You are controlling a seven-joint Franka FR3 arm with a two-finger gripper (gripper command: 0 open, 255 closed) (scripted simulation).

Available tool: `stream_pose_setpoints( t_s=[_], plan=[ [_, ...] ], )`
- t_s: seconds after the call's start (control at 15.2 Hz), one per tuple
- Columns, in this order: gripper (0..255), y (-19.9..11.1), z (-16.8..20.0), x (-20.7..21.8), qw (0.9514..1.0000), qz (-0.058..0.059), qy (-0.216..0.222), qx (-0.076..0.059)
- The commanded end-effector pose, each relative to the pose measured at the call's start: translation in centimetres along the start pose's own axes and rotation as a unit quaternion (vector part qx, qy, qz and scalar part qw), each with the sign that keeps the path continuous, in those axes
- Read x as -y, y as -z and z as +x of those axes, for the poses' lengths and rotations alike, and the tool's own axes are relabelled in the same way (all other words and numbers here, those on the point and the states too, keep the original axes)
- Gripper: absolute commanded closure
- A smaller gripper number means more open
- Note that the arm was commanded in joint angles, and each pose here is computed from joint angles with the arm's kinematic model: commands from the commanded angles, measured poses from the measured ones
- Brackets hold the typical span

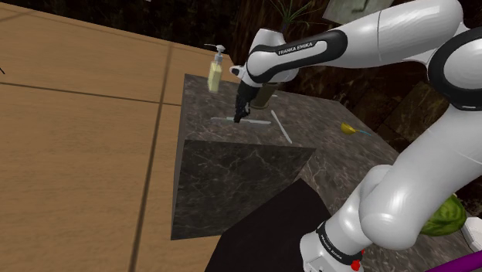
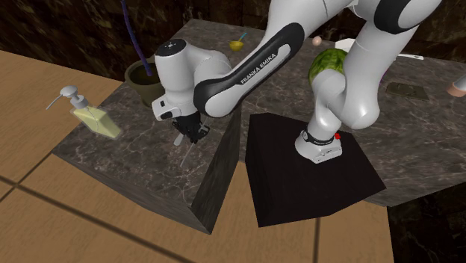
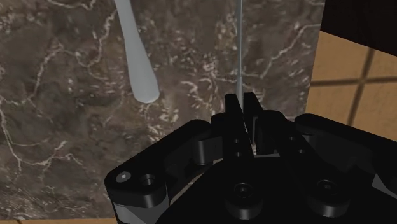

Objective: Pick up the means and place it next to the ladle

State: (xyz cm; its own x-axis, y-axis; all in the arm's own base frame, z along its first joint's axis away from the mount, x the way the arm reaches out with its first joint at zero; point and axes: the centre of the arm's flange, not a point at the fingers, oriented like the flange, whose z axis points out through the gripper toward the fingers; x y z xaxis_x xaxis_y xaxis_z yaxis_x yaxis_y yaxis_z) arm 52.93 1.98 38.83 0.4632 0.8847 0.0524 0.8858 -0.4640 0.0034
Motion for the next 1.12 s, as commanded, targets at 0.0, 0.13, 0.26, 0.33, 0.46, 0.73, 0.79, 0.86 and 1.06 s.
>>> stream_pose_setpoints(
  t_s=[0.0,0.13,0.26,0.33,0.46,0.73,0.79,0.86,1.06],
  plan=[
    [255,1.3,0.0,0.0,1.0,0.0,0.0,0.0],
    [255,2.3,0.0,0.0,1.0,0.0,0.0,0.0],
    [255,3.4,0.1,0.0,1.0,0.0,0.0,0.0],
    [255,3.9,0.1,0.0,1.0,0.0,0.0,0.0],
    [255,4.9,0.2,0.0,1.0,0.0,0.0,0.0],
    [255,7.1,0.3,0.0,1.0,0.0,0.0,0.0],
    [255,7.6,0.3,0.0,1.0,0.0,0.0,0.0],
    [255,8.1,0.3,0.0,1.0,0.0,0.0,0.0],
    [255,9.4,0.4,0.0,1.0,0.0,0.0,0.0]
  ],
)
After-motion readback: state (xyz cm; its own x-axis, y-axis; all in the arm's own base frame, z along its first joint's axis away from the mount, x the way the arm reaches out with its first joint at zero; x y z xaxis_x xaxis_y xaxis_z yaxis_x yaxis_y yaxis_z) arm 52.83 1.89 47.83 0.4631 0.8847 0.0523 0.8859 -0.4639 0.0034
